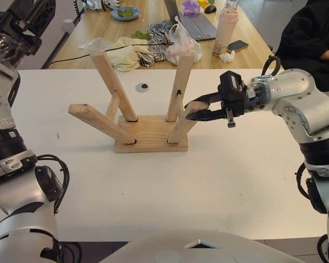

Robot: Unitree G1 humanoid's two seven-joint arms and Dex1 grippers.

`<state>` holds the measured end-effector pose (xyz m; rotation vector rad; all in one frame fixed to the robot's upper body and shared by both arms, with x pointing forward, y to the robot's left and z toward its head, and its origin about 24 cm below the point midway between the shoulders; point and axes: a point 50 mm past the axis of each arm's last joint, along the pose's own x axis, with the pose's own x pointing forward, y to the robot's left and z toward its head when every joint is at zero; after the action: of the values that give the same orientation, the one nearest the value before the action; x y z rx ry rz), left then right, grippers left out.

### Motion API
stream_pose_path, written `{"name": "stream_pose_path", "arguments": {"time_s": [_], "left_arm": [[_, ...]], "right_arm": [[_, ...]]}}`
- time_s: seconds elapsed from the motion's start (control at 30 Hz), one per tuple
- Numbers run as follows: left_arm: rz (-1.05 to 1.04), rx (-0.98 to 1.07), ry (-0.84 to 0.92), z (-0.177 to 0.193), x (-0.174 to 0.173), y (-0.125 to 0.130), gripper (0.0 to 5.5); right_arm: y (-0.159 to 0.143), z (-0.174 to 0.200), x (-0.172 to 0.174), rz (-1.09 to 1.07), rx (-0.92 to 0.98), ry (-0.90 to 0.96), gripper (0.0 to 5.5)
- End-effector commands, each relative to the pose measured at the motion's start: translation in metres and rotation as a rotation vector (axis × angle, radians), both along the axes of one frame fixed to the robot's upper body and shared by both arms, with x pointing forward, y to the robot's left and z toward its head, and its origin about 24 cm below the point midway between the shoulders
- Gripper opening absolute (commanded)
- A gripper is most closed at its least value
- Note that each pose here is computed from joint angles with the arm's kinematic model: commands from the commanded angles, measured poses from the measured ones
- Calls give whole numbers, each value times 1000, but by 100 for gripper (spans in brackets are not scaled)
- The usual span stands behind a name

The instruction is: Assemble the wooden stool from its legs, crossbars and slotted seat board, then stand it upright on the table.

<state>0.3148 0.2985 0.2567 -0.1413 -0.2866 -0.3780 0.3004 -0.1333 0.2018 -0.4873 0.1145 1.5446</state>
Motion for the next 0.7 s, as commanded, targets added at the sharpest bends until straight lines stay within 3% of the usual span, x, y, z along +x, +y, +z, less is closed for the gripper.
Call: {"name": "stream_pose_path", "arguments": {"time_s": [0.03, 0.17, 0.2, 0.37, 0.53, 0.7], "left_arm": [[42, 0, 40, -24, -1, 2, 332], [79, 23, 77, -46, -4, 3, 332], [87, 23, 85, -52, -5, 4, 332], [100, 13, 113, -69, -8, 4, 332], [119, 84, 147, -81, -4, 3, 332], [221, 285, 324, -123, 2, 7, 332]], "right_arm": [[-28, -33, 27, -138, -238, 85, 104], [-26, -26, 33, -70, -244, 83, 104], [-26, -25, 33, -53, -251, 90, 141], [-27, -25, 36, -25, -276, 102, 220], [-35, -28, 38, -53, -325, 81, 220], [-57, -54, 33, -187, -420, 28, 220]]}}
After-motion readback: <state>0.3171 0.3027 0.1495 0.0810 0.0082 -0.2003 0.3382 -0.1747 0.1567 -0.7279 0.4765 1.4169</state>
